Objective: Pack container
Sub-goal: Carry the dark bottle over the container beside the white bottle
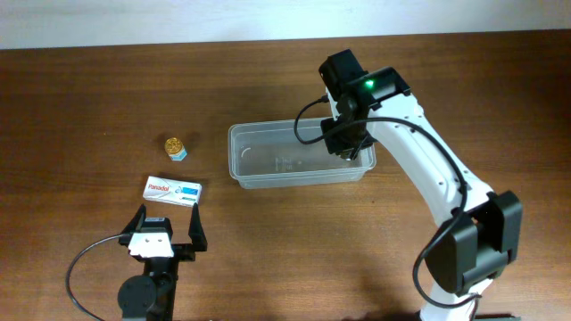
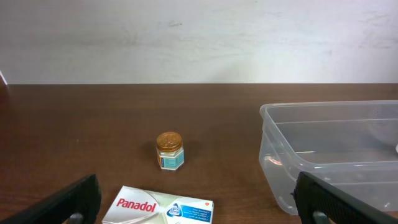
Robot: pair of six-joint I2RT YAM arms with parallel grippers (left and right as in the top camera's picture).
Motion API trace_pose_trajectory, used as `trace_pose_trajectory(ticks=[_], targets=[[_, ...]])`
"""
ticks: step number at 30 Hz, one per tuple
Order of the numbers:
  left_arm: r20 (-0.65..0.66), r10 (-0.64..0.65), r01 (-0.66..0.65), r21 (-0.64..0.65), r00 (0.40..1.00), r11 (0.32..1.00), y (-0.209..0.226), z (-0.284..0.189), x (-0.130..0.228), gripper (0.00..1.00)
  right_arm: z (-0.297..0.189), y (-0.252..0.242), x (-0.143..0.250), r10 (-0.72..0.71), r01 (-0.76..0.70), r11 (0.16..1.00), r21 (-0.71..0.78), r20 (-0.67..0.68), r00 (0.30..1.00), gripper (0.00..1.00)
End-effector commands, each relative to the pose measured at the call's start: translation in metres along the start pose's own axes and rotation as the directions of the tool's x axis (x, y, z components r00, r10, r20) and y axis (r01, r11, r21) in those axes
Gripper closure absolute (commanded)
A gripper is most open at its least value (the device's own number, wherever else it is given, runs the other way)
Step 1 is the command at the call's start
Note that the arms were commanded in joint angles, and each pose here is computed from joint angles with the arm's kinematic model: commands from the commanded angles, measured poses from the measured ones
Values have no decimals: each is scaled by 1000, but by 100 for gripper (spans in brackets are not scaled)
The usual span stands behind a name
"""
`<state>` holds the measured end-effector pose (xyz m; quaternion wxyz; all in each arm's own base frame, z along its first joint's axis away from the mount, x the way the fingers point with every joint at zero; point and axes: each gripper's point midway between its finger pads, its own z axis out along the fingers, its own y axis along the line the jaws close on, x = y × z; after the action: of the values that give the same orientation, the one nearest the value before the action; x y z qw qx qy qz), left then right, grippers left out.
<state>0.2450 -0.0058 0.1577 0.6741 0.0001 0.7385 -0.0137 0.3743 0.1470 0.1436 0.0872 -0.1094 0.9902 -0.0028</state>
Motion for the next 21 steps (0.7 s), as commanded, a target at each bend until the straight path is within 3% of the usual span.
trace_pose_trajectory(ticks=[1,21], targets=[[4,15,-15,8,1000,1000,-2,0,1,1,9,-6,0,38,-37,998,58,-10,999,81],[4,15,-15,8,1000,1000,-2,0,1,1,43,-7,12,220,-211,972,105,-92,971,81]])
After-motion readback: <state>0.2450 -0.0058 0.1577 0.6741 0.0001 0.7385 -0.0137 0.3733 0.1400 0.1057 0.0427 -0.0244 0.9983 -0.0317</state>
